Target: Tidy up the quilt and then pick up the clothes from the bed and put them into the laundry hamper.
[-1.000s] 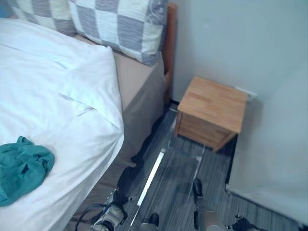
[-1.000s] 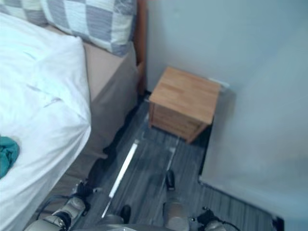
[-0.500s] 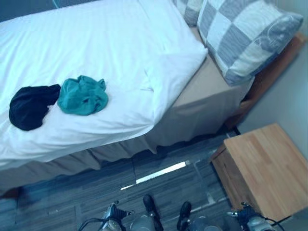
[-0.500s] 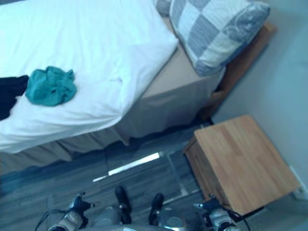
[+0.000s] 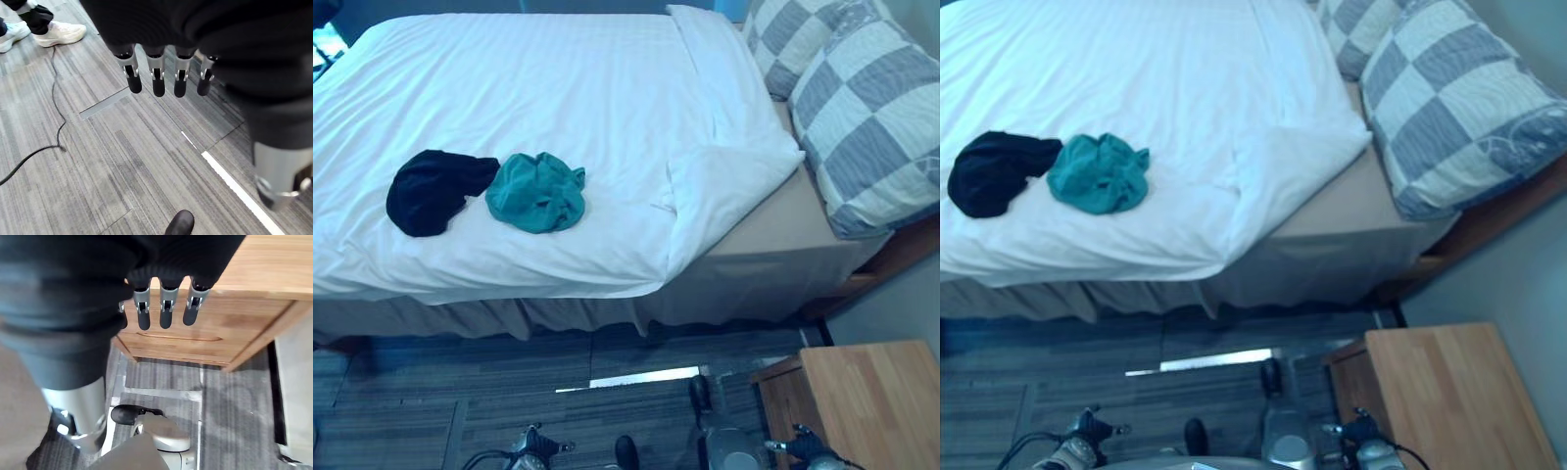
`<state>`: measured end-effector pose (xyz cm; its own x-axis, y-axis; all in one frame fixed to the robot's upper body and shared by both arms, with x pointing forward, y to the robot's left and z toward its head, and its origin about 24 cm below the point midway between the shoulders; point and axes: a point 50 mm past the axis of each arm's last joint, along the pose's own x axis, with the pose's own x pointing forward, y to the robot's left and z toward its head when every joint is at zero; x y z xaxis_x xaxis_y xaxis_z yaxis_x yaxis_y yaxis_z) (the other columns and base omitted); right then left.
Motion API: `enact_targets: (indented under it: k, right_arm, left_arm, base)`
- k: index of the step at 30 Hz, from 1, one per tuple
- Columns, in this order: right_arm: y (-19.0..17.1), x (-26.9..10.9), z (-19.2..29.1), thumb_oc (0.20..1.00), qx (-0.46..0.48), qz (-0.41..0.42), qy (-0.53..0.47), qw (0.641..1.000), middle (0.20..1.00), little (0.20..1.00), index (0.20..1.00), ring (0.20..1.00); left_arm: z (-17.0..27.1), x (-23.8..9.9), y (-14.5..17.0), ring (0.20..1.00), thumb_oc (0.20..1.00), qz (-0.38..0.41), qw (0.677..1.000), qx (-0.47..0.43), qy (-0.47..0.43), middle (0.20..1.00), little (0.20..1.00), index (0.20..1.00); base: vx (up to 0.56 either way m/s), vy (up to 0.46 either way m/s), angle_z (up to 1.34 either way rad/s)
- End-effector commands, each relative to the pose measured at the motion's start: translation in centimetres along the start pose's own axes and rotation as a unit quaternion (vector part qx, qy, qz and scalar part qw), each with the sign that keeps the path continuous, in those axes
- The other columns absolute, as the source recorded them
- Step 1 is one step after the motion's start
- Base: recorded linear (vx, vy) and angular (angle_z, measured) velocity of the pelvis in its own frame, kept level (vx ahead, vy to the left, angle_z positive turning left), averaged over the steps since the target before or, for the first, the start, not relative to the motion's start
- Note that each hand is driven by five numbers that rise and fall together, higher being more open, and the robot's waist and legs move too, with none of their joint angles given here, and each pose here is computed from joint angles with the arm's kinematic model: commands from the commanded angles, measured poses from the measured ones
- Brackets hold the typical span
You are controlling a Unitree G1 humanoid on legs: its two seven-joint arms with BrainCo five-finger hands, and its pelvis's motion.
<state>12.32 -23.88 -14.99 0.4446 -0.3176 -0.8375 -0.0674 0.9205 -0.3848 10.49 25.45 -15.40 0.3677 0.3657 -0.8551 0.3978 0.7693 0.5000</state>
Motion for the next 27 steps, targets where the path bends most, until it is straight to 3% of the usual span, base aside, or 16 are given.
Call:
enact_targets:
  k: [1, 6, 12, 14, 15, 16, 19, 20, 21, 22, 23, 25, 26, 27]
  right_arm:
    - [-1.5, 0.4, 1.8, 1.0, 0.001, -0.024, -0.03, 0.999, 1.0, 1.0, 1.0, 1.0]
    - [-2.7, 0.4, 2.3, 1.0, -0.001, -0.044, -0.041, 0.998, 1.0, 1.0, 1.0, 1.0]
    - [-9.8, -1.7, 9.7, 1.0, -0.008, -0.166, -0.223, 0.961, 1.0, 1.0, 1.0, 1.0]
    - [-14.4, -4.8, 12.5, 1.0, -0.037, -0.255, -0.314, 0.914, 1.0, 1.0, 1.0, 1.0]
    - [-14.4, -4.8, 12.4, 1.0, -0.037, -0.255, -0.313, 0.914, 1.0, 1.0, 1.0, 1.0]
    - [-15.9, -6.3, 13.5, 1.0, -0.057, -0.287, -0.344, 0.892, 1.0, 1.0, 1.0, 1.0]
    - [-19.6, -11.5, 17.2, 1.0, -0.147, -0.372, -0.434, 0.807, 1.0, 1.0, 1.0, 1.0]
    - [-20.1, -12.8, 18.5, 1.0, -0.161, -0.385, -0.459, 0.784, 1.0, 1.0, 1.0, 1.0]
    - [-20.1, -12.8, 18.5, 1.0, -0.161, -0.385, -0.459, 0.784, 1.0, 1.0, 1.0, 1.0]
    - [-20.5, -14.1, 19.8, 1.0, -0.176, -0.396, -0.483, 0.761, 1.0, 1.0, 1.0, 1.0]
    - [-20.6, -16.7, 22.7, 1.0, -0.194, -0.409, -0.535, 0.713, 1.0, 1.0, 1.0, 1.0]
    - [-20.4, -18.0, 24.1, 1.0, -0.199, -0.411, -0.56, 0.691, 1.0, 1.0, 1.0, 1.0]
    - [-19.5, -20.4, 27.5, 1.0, -0.203, -0.403, -0.613, 0.648, 1.0, 1.0, 1.0, 1.0]
    - [-19.4, -20.4, 27.6, 1.0, -0.203, -0.403, -0.615, 0.647, 1.0, 1.0, 1.0, 1.0]
  left_arm:
    - [1.1, 0.2, 1.4, 1.0, 1.0, 0.02, 0.999, 0.027, -0.027, 1.0, 1.0, 1.0]
    - [0.2, 0.0, -0.1, 1.0, 1.0, 0.004, 1.0, 0.014, -0.014, 1.0, 1.0, 1.0]
    - [1.0, 0.0, 0.3, 1.0, 1.0, 0.025, 0.999, -0.016, -0.028, 1.0, 1.0, 1.0]
    - [1.0, -0.1, -0.2, 1.0, 1.0, 0.022, 0.999, -0.02, -0.032, 1.0, 1.0, 1.0]
    - [1.0, -0.1, -0.2, 1.0, 1.0, 0.022, 0.999, -0.019, -0.033, 1.0, 1.0, 1.0]
    - [1.0, -0.2, -0.3, 1.0, 1.0, 0.019, 0.999, -0.02, -0.033, 1.0, 1.0, 1.0]
    - [1.1, -0.3, -0.5, 1.0, 1.0, 0.01, 0.999, -0.012, -0.047, 1.0, 1.0, 1.0]
    - [1.3, -0.3, -0.4, 1.0, 1.0, 0.011, 0.999, -0.01, -0.052, 1.0, 1.0, 1.0]
    - [1.4, -0.2, -0.4, 1.0, 1.0, 0.011, 0.998, -0.01, -0.053, 1.0, 1.0, 1.0]
    - [1.5, -0.2, -0.3, 1.0, 1.0, 0.009, 0.998, -0.005, -0.058, 1.0, 1.0, 1.0]
    - [1.9, -0.3, -0.4, 1.0, 1.0, 0.004, 0.998, 0.003, -0.068, 1.0, 1.0, 1.0]
    - [2.0, -0.3, -0.4, 1.0, 1.0, 0.004, 0.998, 0.005, -0.07, 1.0, 1.0, 1.0]
    - [2.3, -0.2, -0.1, 1.0, 1.0, 0.006, 0.997, 0.019, -0.077, 1.0, 1.0, 1.0]
    - [2.3, -0.2, -0.1, 1.0, 1.0, 0.007, 0.997, 0.017, -0.077, 1.0, 1.0, 1.0]
  base:
    - [0.34, -0.234, 0.24]
    - [0.27, -0.175, -0.16]
    - [0.13, -0.01, 0.03]
    - [0.13, 0.107, -0.03]
    - [0.1, 0.107, -0.05]
    - [0.1, 0.081, -0.15]
    - [0.1, 0.061, -0.09]
    - [0.0, 0.0, 0.0]
    - [-0.01, 0.018, -0.1]
    - [-0.02, 0.031, -0.05]
    - [-0.03, 0.043, -0.03]
    - [-0.07, 0.027, 0.01]
    - [-0.09, 0.016, 0.05]
    - [-0.12, 0.034, 0.12]
